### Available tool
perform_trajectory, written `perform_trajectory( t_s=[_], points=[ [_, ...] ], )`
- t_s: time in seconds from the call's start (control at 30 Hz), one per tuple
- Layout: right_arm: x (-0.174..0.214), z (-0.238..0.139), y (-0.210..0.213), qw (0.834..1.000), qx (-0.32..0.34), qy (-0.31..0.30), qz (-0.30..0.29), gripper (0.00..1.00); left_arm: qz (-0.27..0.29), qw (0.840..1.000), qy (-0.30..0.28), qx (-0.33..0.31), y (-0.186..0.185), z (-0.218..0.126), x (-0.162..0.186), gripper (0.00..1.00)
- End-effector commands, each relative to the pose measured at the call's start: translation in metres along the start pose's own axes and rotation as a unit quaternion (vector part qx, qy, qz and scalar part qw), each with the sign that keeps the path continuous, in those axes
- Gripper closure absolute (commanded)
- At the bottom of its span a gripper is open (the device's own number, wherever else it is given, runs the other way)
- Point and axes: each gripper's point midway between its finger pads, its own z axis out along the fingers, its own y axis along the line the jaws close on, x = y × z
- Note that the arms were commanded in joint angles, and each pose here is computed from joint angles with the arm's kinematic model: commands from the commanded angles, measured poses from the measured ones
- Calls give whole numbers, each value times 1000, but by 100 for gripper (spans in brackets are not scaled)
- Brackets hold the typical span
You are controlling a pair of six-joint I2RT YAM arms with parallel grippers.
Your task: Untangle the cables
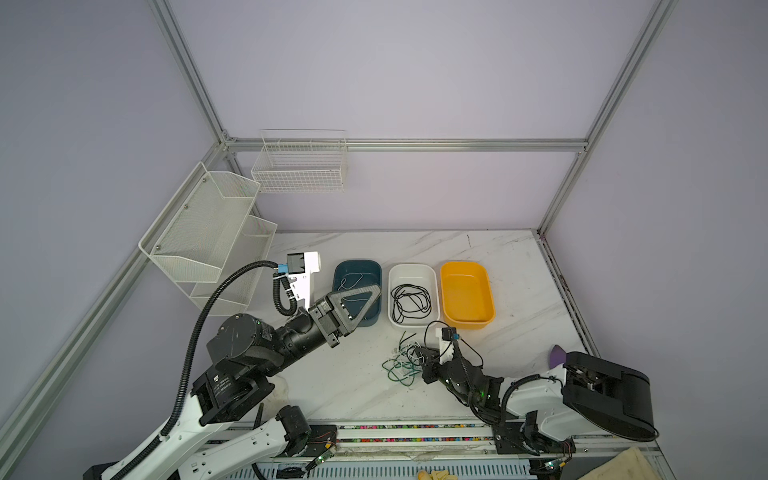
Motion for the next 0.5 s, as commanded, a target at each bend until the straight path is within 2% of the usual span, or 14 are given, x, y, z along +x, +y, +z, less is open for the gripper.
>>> perform_trajectory(
  t_s=[0.0,0.17,0.33,0.47],
  points=[
    [-15,-9,12,1000,-19,-17,5,94,-2,1000,16,-19,20,4,15,100],
    [-22,-19,19,999,-40,-22,1,100,-45,995,46,-77,84,4,57,100],
    [-30,-25,24,998,-50,-29,-2,100,-97,986,72,-115,141,-1,100,100],
    [-31,-24,27,998,-54,-28,-4,100,-129,979,91,-126,170,-5,127,82]
  ],
)
